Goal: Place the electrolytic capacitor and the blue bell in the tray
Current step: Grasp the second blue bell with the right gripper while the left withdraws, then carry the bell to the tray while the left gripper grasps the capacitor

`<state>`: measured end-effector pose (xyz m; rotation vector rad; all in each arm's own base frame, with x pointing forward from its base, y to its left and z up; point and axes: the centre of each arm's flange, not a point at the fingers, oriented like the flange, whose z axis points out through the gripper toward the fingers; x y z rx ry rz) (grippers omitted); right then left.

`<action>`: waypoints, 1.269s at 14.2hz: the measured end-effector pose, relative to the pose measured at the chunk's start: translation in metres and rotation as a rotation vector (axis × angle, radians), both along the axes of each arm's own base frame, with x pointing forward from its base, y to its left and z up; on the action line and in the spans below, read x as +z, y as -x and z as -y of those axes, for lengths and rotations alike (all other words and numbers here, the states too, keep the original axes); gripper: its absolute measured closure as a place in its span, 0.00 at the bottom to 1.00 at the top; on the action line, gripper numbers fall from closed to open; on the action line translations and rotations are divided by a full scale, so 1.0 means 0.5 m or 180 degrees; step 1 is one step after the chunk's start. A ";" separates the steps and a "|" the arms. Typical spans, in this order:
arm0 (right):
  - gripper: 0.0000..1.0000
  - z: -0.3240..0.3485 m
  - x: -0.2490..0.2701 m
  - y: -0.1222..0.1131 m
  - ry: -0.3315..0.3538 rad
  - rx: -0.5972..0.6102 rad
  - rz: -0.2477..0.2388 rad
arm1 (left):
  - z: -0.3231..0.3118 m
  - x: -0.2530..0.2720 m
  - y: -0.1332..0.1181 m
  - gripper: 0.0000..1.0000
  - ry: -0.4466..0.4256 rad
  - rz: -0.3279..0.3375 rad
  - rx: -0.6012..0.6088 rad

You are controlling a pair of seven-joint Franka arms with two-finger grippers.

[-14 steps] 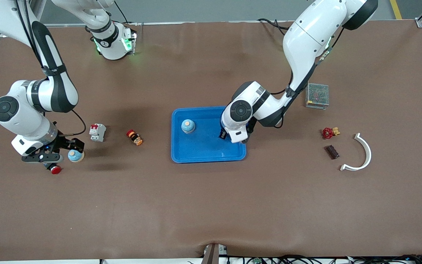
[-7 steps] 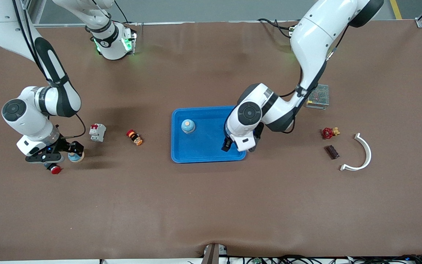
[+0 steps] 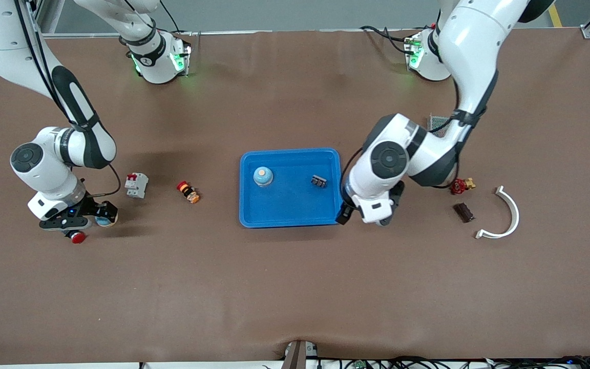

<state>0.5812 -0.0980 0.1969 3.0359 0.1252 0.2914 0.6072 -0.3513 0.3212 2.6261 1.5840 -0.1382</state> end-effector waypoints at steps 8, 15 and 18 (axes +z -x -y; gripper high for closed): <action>0.00 0.008 -0.040 0.011 -0.0014 -0.0022 -0.0106 | -0.232 0.029 -0.082 0.00 -0.0095 -0.0095 -0.0511; 0.33 0.007 -0.045 0.012 -0.0039 -0.0120 -0.0138 | -0.434 -0.006 -0.117 0.00 -0.0224 -0.0216 -0.0731; 0.33 -0.010 -0.017 0.004 -0.0108 -0.0363 -0.0385 | -0.491 -0.030 -0.121 0.00 -0.0206 -0.0274 -0.0819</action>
